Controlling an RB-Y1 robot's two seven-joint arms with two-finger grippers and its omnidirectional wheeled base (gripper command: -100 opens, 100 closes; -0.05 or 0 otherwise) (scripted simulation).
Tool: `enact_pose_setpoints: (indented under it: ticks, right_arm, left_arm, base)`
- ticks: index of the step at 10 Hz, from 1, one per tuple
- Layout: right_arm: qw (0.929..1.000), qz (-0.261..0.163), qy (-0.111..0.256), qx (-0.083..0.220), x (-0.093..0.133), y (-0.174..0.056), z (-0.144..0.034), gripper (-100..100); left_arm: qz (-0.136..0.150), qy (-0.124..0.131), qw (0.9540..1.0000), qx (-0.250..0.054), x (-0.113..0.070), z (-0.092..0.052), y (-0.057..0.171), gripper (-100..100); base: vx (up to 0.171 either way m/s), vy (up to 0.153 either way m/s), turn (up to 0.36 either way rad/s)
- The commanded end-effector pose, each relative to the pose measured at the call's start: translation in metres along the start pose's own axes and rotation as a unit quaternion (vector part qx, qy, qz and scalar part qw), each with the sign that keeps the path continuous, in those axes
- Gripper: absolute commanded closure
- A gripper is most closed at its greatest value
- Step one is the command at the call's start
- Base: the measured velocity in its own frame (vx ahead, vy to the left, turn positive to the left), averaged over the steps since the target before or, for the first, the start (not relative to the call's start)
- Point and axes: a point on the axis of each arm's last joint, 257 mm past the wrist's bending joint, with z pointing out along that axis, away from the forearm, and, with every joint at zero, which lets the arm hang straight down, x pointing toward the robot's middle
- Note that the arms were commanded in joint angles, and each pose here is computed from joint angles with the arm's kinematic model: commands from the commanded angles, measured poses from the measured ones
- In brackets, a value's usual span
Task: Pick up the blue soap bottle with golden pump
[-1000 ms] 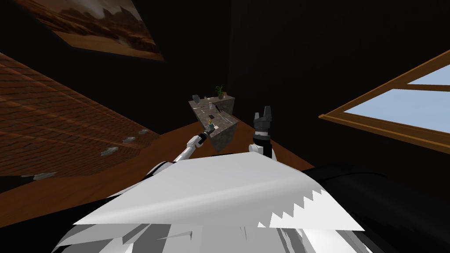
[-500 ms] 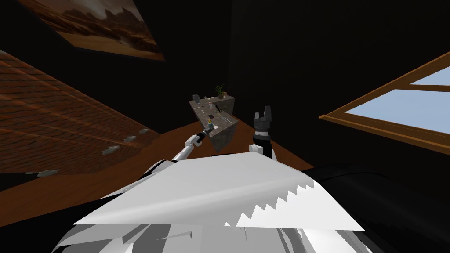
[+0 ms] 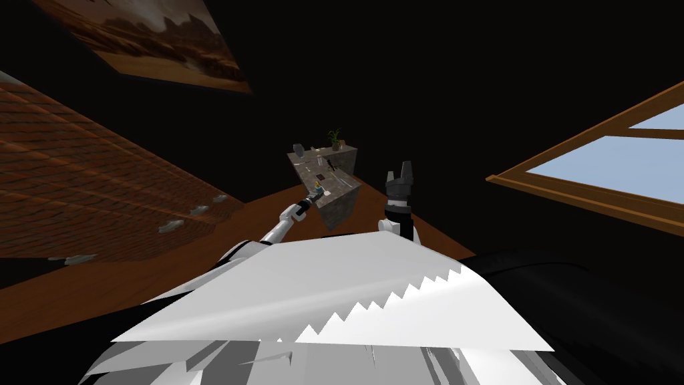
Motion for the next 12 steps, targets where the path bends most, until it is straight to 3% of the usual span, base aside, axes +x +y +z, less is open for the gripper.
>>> enact_pose_setpoints:
  ticks: [1, 4, 5, 11, 12]
  right_arm:
    - [1.0, 0.0, 0.0, 0.0, 0.0, 0.0, 0.0, 0]
    - [1.0, 0.0, 0.0, 0.0, 0.0, 0.0, 0.0, 0]
    - [1.0, 0.0, 0.0, 0.0, 0.0, 0.0, 0.0, 0]
    - [1.0, 0.0, 0.0, 0.0, 0.0, 0.0, 0.0, 0]
    - [1.0, 0.0, 0.0, 0.0, 0.0, 0.0, 0.0, 0]
  left_arm:
    - [0.004, -0.009, 1.0, 0.0, -0.005, -0.001, 0.003, -100]
    - [-0.011, -0.021, 0.9997, -0.006, -0.012, -0.001, 0.006, -100]
    - [0.008, -0.034, 0.9994, -0.005, -0.026, -0.002, 0.022, -100]
    - [-0.004, -0.055, 0.9983, -0.017, -0.036, -0.003, 0.028, -100]
    - [-0.004, -0.055, 0.9983, -0.017, -0.037, -0.003, 0.028, 100]
  base:
    - [-0.013, -0.046, -0.006]
    - [0.0, -0.005, -0.002]
    - [-0.02, -0.066, 0.066]
    - [-0.006, -0.02, 0.005]
    - [-0.001, -0.002, -0.014]
